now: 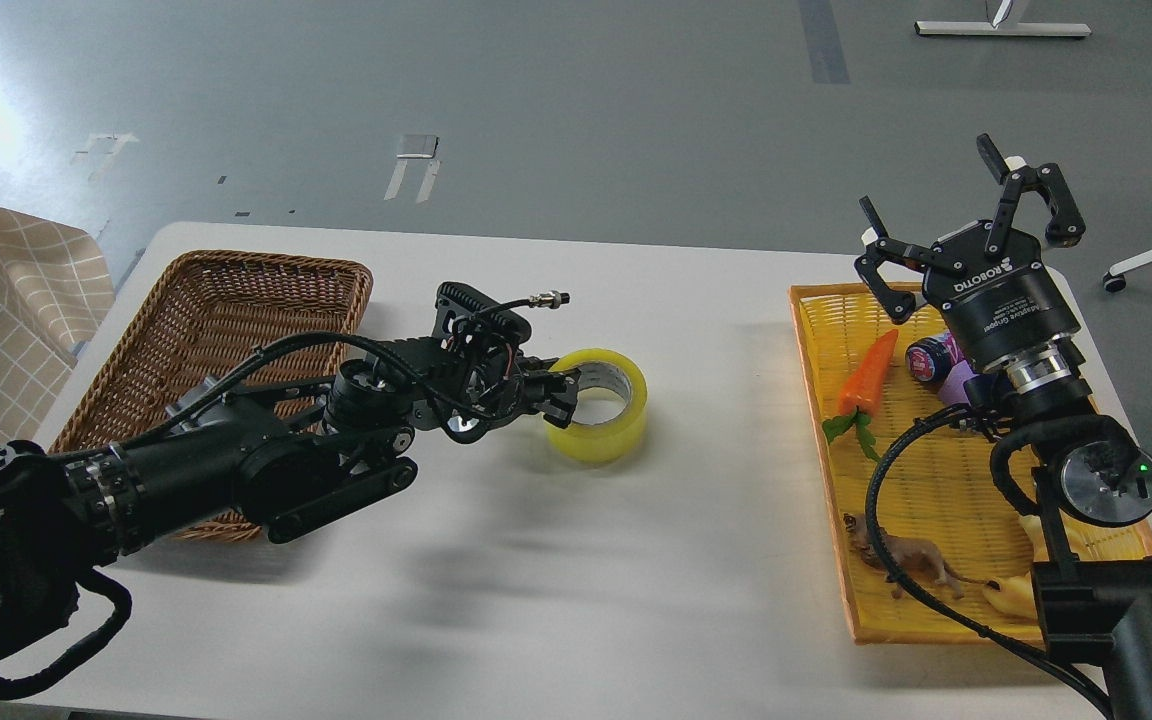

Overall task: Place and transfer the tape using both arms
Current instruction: 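Grasp the tape roll with the left gripper and lift it, then lower the tape roll into the wicker basket with the left gripper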

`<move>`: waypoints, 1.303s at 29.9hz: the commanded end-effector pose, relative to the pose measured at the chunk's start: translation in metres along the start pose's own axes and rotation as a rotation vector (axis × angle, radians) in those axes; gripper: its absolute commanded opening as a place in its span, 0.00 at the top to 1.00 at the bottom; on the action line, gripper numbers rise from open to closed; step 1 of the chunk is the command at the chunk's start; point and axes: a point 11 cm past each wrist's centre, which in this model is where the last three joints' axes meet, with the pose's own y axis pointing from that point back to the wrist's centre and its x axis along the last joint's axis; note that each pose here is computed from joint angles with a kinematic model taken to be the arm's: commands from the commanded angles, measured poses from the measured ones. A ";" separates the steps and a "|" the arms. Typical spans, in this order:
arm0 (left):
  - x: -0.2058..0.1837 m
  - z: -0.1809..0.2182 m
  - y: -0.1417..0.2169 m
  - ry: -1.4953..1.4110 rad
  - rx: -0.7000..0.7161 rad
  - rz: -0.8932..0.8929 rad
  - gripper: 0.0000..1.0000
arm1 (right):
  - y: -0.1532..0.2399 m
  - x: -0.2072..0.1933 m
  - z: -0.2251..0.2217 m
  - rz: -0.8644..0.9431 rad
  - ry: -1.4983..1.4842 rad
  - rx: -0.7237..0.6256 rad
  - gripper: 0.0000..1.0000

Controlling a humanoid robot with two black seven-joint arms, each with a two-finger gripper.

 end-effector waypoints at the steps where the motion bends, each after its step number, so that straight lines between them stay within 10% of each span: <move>1: 0.018 -0.005 0.007 -0.021 0.002 0.031 1.00 | 0.000 -0.001 0.000 -0.002 0.001 0.000 0.00; 19: 0.092 -0.063 0.067 -0.104 0.070 0.120 1.00 | 0.001 0.001 -0.001 0.003 -0.002 0.005 0.00; 39: 0.069 -0.180 0.167 -0.076 0.279 0.083 1.00 | 0.000 0.000 -0.001 -0.001 -0.001 0.004 0.00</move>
